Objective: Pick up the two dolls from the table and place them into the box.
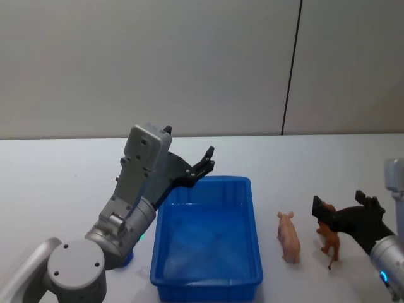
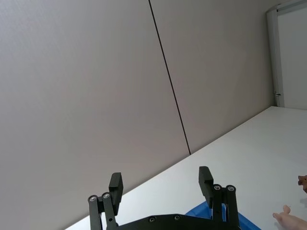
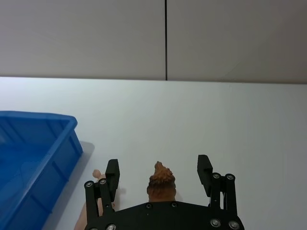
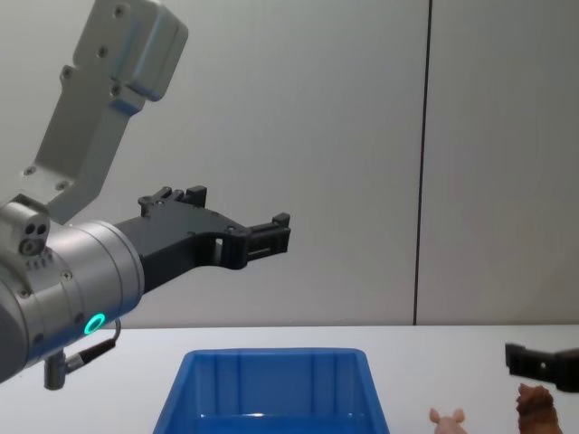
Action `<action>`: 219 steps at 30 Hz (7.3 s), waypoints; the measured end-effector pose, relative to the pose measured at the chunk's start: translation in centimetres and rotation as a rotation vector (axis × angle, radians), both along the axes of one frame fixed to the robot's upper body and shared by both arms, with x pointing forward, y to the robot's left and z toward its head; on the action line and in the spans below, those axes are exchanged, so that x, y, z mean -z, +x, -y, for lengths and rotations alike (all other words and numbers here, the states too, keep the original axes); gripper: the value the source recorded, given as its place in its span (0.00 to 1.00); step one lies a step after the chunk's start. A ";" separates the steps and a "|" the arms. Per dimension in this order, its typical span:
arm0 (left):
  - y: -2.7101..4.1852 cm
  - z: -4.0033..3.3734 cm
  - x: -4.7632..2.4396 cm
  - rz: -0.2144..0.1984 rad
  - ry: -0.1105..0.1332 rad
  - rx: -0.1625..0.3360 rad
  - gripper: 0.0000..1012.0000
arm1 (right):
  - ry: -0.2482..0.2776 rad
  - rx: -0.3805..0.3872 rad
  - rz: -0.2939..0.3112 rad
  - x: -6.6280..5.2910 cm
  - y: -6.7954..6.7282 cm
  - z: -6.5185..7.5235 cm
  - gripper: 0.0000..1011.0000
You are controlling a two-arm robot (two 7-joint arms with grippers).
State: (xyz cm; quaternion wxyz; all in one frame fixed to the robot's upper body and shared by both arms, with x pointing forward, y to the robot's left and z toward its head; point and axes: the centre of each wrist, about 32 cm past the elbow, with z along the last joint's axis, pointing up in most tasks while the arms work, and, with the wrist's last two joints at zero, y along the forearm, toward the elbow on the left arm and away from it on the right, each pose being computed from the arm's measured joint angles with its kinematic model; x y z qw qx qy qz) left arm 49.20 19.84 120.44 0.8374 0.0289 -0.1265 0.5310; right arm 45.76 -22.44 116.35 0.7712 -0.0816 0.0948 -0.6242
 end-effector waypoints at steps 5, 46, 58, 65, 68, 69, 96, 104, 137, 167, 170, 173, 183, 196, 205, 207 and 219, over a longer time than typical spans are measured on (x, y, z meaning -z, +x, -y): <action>0.00 0.00 0.00 0.000 0.000 0.000 0.99 | -0.008 0.017 -0.033 0.4 0.0 -0.3 0.99; 0.00 0.00 0.00 0.000 0.000 0.000 0.99 | -0.006 0.054 -0.207 4.3 -0.3 -1.1 0.42; 0.00 0.00 0.00 0.000 0.000 0.000 0.99 | -0.027 0.040 -0.139 4.2 -0.6 -1.3 0.27; 0.00 0.00 0.00 0.000 0.000 0.000 0.99 | -0.046 0.017 -0.057 3.6 -0.8 -1.5 0.27; 0.00 0.00 0.00 0.000 0.000 0.000 0.99 | -0.055 -0.006 -0.006 3.1 -0.8 -1.6 0.27; 0.00 0.00 0.00 0.000 0.000 0.000 0.99 | -0.056 -0.013 0.006 3.0 -0.8 -1.7 0.27; 0.00 0.00 0.00 0.000 0.000 0.000 0.99 | -0.019 -0.356 0.190 1.0 1.3 -3.2 0.27; 0.00 0.00 0.00 0.000 0.000 0.000 0.99 | 0.006 -0.487 0.184 1.0 2.9 -4.4 0.30; 0.00 0.00 0.00 0.000 0.000 0.000 0.99 | 0.034 -0.568 0.126 1.6 5.7 -6.7 0.99; 0.00 0.00 0.00 0.000 0.000 0.000 0.99 | -0.046 -0.254 0.104 2.3 0.8 -5.6 0.99; 0.00 0.00 0.00 0.000 0.000 0.000 0.99 | -0.051 -0.229 0.097 2.4 0.5 -5.6 0.99; 0.00 0.00 0.00 0.000 0.000 0.000 0.99 | -0.056 -0.205 0.090 2.4 0.3 -5.6 0.99; 0.00 0.00 0.00 0.000 0.000 0.000 0.99 | -0.061 -0.152 0.053 2.9 -0.2 -5.6 0.99; 0.00 0.00 0.00 0.000 0.000 0.000 0.99 | -0.051 -0.119 -0.008 4.1 -0.5 -5.8 0.99; 0.00 0.00 0.00 0.000 0.000 0.000 0.99 | -0.048 -0.105 -0.044 4.8 -0.6 -6.0 0.99; 0.00 0.00 0.00 0.000 0.000 0.000 0.99 | -0.047 -0.104 -0.051 5.0 -0.6 -6.1 0.99; 0.00 0.00 0.00 0.000 0.000 0.000 0.99 | -0.036 -0.107 -0.073 5.9 -0.1 -6.1 0.75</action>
